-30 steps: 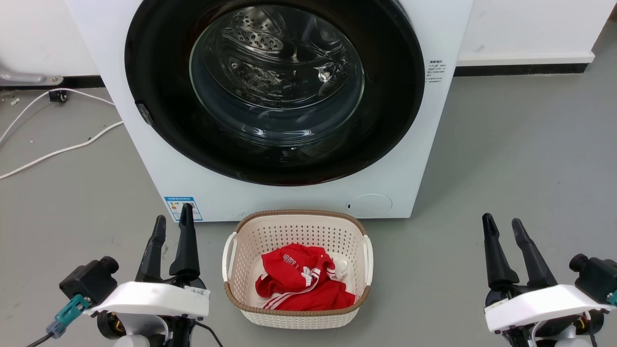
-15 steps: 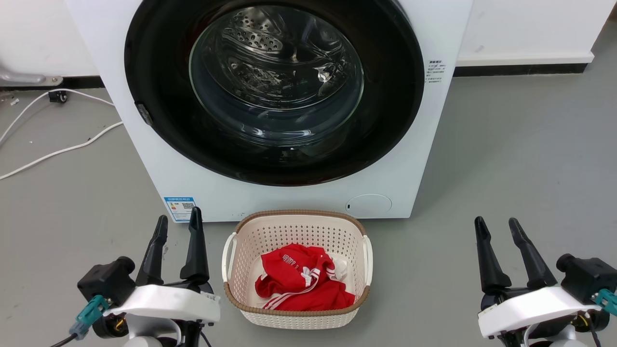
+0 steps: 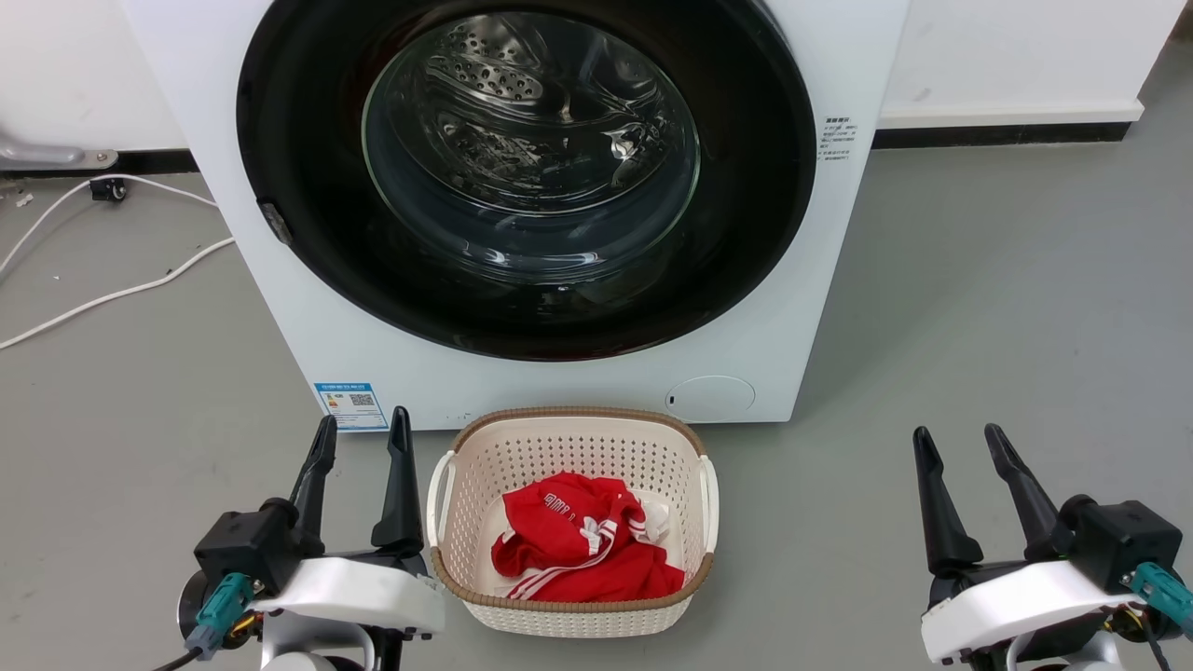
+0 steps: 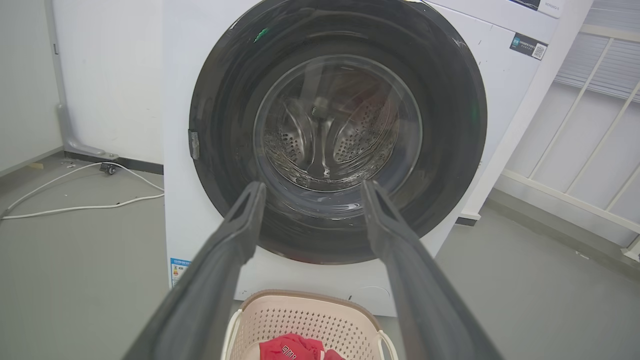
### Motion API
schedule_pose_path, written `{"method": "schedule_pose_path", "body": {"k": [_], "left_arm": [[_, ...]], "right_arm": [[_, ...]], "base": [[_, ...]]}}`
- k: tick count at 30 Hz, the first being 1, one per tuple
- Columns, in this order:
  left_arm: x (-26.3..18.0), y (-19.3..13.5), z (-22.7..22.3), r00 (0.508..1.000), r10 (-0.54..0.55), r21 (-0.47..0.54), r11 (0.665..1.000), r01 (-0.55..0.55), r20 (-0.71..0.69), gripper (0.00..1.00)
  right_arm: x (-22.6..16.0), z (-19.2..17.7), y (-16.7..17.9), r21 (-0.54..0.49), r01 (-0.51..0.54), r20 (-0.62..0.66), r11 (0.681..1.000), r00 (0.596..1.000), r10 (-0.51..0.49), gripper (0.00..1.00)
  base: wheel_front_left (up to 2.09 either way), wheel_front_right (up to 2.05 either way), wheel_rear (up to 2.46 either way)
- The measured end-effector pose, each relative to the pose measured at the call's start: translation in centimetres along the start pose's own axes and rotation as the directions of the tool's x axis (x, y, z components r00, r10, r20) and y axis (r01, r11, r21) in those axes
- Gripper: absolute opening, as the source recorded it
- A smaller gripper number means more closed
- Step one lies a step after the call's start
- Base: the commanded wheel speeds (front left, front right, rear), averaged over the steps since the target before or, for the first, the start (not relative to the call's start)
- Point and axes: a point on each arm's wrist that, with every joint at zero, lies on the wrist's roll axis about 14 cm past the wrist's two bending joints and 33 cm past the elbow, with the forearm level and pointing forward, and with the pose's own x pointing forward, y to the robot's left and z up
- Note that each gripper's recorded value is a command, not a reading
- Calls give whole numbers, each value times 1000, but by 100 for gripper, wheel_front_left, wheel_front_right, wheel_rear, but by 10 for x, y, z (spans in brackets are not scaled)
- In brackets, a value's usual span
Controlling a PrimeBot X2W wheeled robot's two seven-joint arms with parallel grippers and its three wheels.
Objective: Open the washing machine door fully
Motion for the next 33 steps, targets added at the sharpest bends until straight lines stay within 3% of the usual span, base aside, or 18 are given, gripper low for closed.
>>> {"method": "schedule_pose_path", "body": {"k": [26,33], "left_arm": [[-2,-11,4,998,-43,204,978,35,37,100],[-3,-11,3,998,-45,220,975,36,36,100]], "right_arm": [[-3,-2,8,-159,-35,-12,987,999,33,100],[-4,-3,7,-155,-33,-16,987,999,30,100]], "base": [[0,0,0],[0,0,0]]}}
